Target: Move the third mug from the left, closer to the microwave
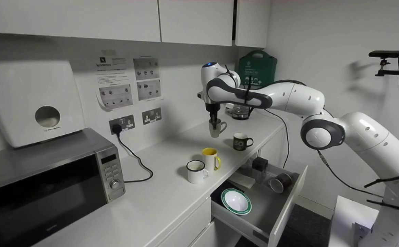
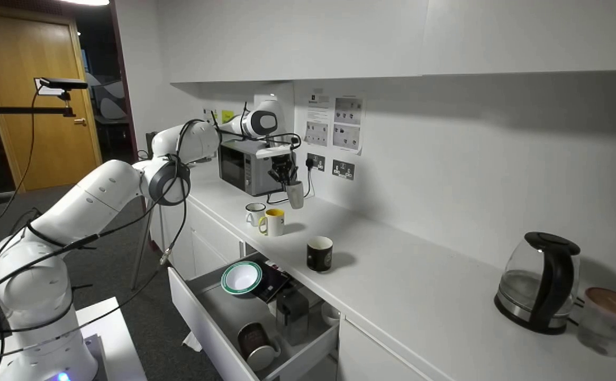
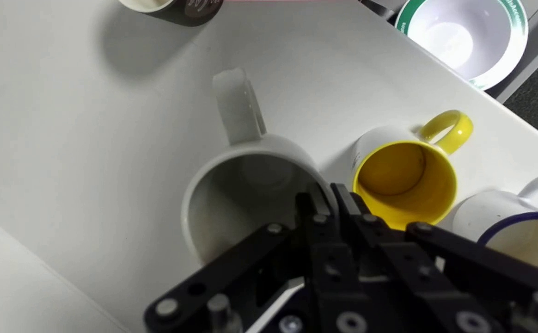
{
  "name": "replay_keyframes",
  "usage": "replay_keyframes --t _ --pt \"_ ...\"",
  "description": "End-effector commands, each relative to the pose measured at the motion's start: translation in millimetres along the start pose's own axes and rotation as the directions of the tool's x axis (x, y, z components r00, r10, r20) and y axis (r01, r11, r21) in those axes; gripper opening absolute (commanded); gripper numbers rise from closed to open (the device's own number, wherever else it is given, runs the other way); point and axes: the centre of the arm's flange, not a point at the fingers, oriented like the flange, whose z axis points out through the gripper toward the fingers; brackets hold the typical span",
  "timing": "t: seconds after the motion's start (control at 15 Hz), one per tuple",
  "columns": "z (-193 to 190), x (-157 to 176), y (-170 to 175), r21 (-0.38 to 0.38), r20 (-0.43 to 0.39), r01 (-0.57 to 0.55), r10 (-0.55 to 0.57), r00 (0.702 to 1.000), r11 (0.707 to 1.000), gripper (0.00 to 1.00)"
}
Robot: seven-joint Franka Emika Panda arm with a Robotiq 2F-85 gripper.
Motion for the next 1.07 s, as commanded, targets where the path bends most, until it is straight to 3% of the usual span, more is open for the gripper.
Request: replay_keyframes --t 0.0,1.0 --pt "-39.1 53.4 36.5 -0.052 -0.009 0.046 -0.047 0.999 0.998 0.02" --pt "-64.7 72.4 3.5 -0.105 -0.021 0.122 -0.125 0.992 0.987 0.02"
